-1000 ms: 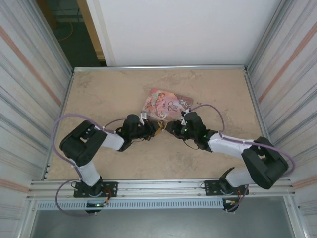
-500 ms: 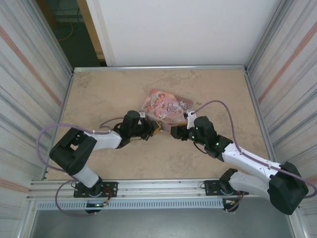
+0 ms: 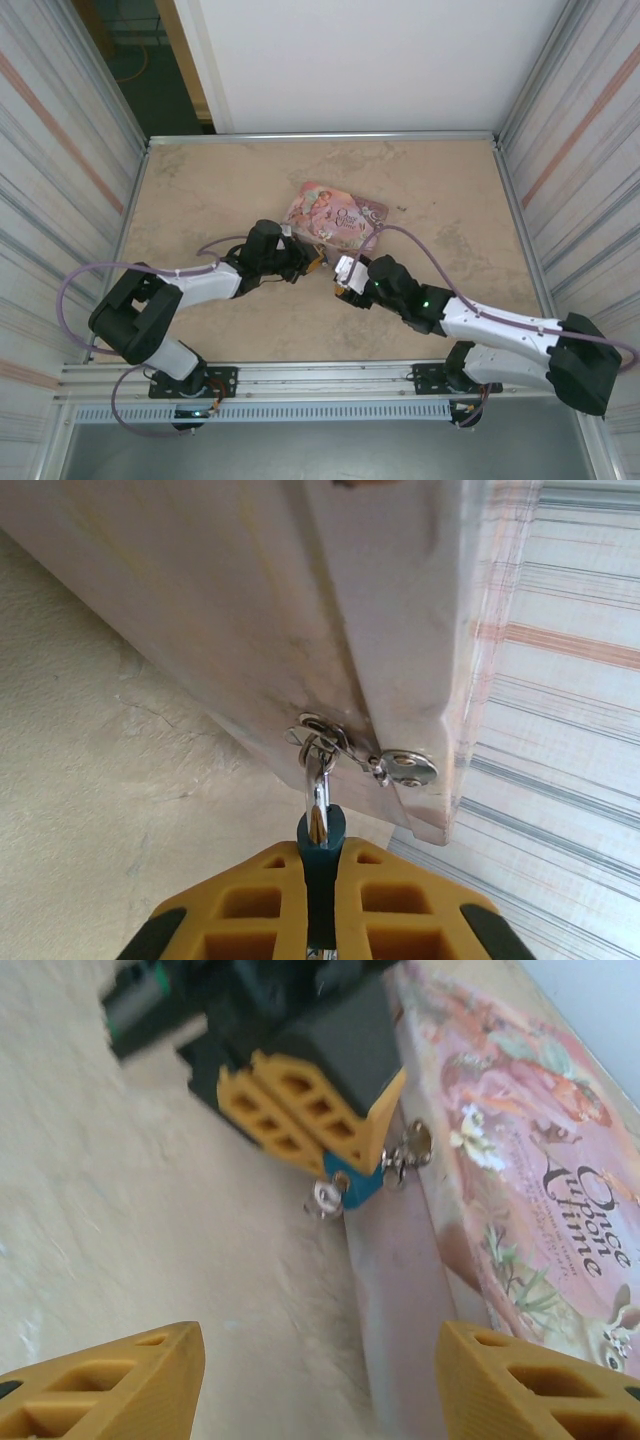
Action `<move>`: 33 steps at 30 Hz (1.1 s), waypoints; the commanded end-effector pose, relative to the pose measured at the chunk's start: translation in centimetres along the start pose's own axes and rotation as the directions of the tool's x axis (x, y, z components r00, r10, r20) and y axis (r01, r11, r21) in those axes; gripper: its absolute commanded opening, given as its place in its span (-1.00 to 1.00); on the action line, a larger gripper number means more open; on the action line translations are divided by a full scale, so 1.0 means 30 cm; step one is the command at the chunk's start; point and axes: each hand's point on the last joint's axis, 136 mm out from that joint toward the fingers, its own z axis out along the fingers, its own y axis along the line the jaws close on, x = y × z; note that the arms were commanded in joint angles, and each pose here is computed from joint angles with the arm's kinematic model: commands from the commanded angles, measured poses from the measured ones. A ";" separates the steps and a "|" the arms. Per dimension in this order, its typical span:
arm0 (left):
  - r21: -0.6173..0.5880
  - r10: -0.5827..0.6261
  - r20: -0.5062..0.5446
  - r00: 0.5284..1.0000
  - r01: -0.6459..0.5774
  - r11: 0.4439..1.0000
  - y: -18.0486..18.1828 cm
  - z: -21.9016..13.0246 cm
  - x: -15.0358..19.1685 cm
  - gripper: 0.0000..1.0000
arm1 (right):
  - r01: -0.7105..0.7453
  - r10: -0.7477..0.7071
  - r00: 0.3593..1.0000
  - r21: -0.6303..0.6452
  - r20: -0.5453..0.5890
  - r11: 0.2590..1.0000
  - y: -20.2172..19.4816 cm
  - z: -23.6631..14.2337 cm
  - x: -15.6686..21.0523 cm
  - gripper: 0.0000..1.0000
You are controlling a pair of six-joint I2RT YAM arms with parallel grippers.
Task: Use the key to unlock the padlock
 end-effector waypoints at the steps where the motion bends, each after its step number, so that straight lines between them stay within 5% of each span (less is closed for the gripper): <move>1: 0.091 0.073 -0.005 0.997 -0.072 0.993 -0.126 -0.025 0.008 -1.00 | 0.175 -0.174 0.985 0.117 -0.017 0.978 -0.057 0.018 -0.026 0.22; 33: 0.115 0.061 -0.018 0.998 -0.058 0.992 -0.130 -0.024 0.005 -1.00 | 0.184 -0.184 0.983 0.166 -0.013 0.969 -0.036 0.210 -0.096 -0.62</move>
